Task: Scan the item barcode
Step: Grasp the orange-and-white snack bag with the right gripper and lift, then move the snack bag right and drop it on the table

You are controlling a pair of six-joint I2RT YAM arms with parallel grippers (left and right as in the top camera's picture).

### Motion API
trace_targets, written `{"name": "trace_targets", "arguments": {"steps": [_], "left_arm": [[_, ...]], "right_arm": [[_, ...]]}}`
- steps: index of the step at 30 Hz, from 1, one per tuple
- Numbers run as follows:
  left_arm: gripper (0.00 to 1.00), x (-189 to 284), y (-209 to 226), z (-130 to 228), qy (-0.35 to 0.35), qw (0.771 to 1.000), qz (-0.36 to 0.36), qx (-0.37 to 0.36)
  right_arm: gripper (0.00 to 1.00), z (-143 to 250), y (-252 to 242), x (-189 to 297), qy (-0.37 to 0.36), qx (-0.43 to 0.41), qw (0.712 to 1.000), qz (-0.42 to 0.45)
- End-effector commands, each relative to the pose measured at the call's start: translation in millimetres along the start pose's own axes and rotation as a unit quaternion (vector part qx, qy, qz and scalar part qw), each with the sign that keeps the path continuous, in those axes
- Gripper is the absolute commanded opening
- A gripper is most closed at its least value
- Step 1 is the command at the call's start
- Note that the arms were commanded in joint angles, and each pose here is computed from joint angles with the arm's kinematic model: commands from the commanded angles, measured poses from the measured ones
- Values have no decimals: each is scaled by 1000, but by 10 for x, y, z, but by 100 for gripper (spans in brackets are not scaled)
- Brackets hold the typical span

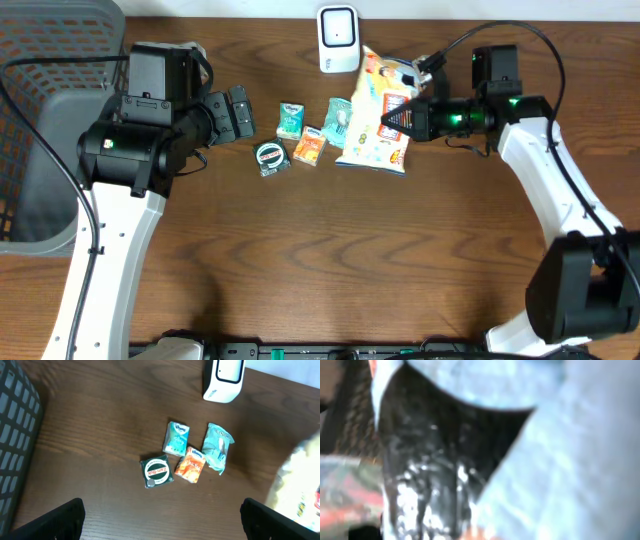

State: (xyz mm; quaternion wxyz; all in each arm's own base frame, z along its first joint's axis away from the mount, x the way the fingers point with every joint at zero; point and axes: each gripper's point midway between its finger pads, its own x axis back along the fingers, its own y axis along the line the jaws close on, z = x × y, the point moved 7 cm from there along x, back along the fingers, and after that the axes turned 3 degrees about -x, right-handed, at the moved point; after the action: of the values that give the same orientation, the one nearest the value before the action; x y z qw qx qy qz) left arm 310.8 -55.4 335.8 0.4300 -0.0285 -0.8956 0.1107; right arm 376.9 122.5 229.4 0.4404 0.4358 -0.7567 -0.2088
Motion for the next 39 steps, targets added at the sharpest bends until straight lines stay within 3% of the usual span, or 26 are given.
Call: {"name": "trace_targets", "arguments": {"steps": [1, 8, 12, 14, 16, 21, 26, 28, 32, 36, 39], "left_arm": [[98, 21, 12, -18, -5, 1000, -6, -3], [98, 21, 12, -18, -5, 1000, -6, -3], [98, 22, 12, -19, -5, 1000, -6, -3], [98, 21, 12, -18, -4, 1000, -6, -3], [98, 21, 12, -18, -5, 1000, -6, -3], [97, 21, 12, -18, -5, 1000, -6, -3], [98, 21, 12, -18, -5, 1000, -6, -3], [98, 21, 12, -18, -4, 1000, -6, -3], [98, 21, 12, -18, -5, 1000, -6, -3], [98, 21, 12, -18, -5, 1000, -6, -3], [97, 21, 12, -18, -5, 1000, -6, -3]], "right_arm": [[1, -95, 364, 73, -19, 119, 990, -78], [1, -112, 375, 46, -22, 140, 988, -67], [1, -136, 172, 40, -23, 71, 997, 33], [1, -147, -26, 72, -35, -5, 991, 129], [1, -141, -221, 138, -51, -54, 970, 231], [1, -161, -456, 296, -86, -66, 903, 416], [1, -54, -541, 627, -86, -34, 751, 654], [1, -13, -500, 666, -75, -18, 713, 697], [1, 2, -541, 584, -36, 21, 701, 712], [1, 158, -807, 460, 40, 36, 668, 742], [1, 332, -987, 257, 99, 37, 670, 735]]}}
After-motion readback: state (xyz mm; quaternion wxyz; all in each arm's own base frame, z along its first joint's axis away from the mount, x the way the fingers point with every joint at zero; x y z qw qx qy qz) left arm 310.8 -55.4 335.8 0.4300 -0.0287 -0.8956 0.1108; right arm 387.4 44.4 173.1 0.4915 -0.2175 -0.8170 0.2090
